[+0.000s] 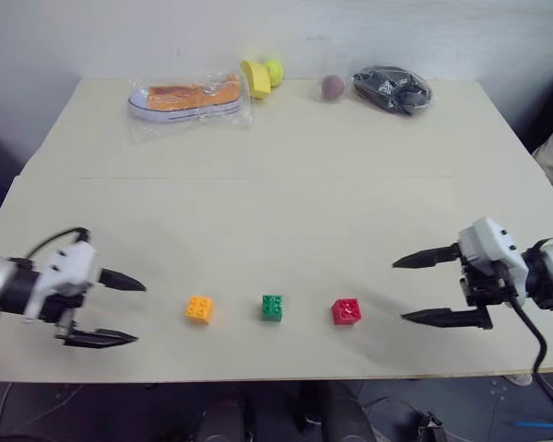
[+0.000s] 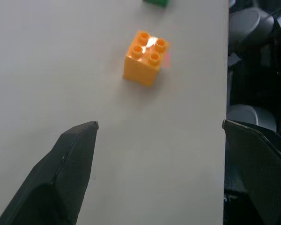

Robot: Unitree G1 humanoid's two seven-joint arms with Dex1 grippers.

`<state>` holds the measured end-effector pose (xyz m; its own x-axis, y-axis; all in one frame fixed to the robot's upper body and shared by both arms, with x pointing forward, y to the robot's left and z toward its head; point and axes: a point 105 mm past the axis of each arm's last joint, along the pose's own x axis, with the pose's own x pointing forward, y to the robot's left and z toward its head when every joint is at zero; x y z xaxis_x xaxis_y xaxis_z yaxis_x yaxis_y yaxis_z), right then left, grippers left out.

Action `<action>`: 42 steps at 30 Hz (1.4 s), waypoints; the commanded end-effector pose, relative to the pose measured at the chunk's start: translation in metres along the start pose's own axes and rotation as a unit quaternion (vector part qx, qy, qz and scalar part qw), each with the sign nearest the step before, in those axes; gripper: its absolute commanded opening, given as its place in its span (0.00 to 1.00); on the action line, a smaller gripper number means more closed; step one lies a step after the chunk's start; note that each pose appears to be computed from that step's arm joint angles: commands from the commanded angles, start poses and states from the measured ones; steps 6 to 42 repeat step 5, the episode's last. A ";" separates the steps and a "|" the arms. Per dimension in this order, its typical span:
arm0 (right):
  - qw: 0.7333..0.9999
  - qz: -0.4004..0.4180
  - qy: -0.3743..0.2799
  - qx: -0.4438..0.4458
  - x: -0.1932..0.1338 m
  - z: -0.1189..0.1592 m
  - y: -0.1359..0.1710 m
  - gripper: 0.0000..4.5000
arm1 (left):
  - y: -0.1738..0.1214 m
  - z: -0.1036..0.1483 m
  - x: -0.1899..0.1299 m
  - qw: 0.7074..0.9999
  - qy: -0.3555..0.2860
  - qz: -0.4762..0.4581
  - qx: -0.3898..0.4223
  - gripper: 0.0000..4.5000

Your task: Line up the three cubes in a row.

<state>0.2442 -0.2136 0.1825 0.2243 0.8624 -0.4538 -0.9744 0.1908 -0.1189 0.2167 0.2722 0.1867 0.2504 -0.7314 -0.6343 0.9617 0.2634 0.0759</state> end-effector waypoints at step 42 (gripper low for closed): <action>1.000 -0.001 0.006 -0.011 -0.009 -0.009 -0.003 1.00 | -0.016 0.020 -0.008 1.000 -0.023 -0.002 0.016 0.99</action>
